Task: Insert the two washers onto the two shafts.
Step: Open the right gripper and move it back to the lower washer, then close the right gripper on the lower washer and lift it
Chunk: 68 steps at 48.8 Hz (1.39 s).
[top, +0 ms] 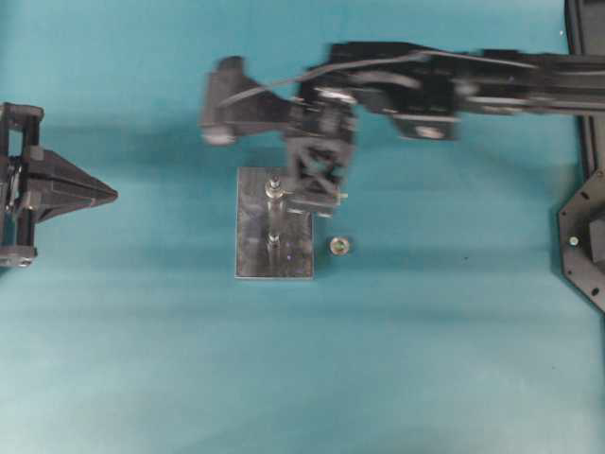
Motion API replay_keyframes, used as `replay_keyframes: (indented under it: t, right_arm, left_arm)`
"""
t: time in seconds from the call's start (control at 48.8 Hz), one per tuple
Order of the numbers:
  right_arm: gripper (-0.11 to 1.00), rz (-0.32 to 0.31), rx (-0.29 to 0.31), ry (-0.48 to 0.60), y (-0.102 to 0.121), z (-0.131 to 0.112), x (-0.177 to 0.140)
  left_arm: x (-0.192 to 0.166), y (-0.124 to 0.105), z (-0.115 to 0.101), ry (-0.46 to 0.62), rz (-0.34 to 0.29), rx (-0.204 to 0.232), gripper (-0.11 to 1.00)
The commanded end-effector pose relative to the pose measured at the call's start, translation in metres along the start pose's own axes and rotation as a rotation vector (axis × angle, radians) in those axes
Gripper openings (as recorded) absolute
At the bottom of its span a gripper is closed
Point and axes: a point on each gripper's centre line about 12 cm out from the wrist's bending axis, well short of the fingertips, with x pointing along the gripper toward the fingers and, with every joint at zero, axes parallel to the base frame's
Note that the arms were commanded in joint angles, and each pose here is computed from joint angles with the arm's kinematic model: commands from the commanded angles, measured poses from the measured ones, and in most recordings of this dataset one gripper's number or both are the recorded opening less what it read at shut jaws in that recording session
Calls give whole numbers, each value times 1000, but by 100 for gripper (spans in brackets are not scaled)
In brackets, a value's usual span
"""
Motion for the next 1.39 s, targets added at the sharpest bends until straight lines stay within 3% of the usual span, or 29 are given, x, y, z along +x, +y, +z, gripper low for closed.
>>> replay_keyframes:
  t: [0.0,0.205,0.41,0.676,0.963,1.373]
  right_arm:
    - [78,0,3,-114,13,-16,-20]
    - [78,15,43,-240,29,-47,-5]
    - [79,35,31,-240,45,-64,29]
    - [79,45,16,-225,56,-66,60]
    - [79,25,6,-168,53,-70,90]
    - [78,11,1,-145,48,-71,98]
  left_arm:
    - [0,0,4,-9,1,-1,0]
    - [1,0,2,-3,2,-1,0]
    - [2,0,1,1,2,-1,0]
    - [2,0,1,1,2,-4,0]
    - [2,0,0,3,2,-4,0]
    - [3,0,-2,6,2,-5,0]
